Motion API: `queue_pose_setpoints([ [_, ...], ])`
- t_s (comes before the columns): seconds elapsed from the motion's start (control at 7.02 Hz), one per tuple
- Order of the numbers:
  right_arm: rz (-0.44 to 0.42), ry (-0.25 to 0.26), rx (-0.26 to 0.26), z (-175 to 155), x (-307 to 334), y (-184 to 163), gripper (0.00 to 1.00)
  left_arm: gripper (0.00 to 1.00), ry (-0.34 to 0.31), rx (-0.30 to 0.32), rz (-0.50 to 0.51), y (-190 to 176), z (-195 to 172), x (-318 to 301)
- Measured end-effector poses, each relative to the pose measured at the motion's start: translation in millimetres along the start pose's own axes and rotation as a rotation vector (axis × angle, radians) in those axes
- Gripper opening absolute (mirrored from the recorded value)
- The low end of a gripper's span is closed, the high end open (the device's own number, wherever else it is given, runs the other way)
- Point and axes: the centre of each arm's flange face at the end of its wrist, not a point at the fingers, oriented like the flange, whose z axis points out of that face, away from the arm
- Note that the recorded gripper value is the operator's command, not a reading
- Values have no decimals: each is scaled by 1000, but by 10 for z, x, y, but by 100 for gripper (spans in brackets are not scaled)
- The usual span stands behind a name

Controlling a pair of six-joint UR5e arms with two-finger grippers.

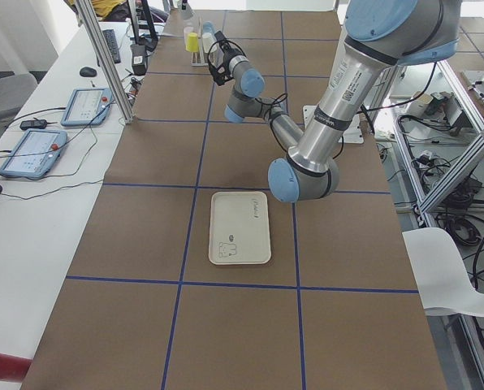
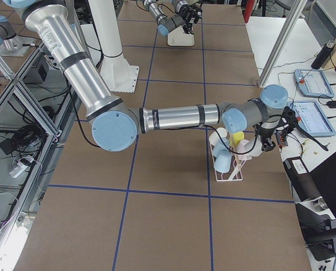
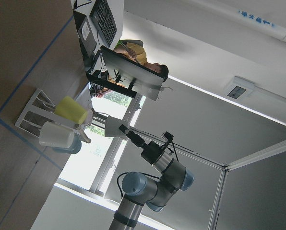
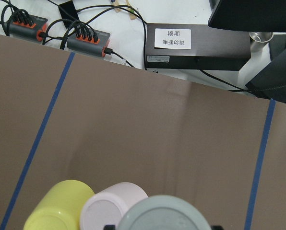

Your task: Transfer IKEA cup to right arm and place on rack

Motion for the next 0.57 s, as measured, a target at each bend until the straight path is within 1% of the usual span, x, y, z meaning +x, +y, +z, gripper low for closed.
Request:
queue_pose_setpoints([
  [0.14, 1, 7, -9, 59, 3, 8, 0, 100, -2, 2, 0, -12, 2, -11],
  [0.57, -7, 52, -18, 168, -24, 7, 0, 100, -5, 4, -2, -18, 9, -35],
])
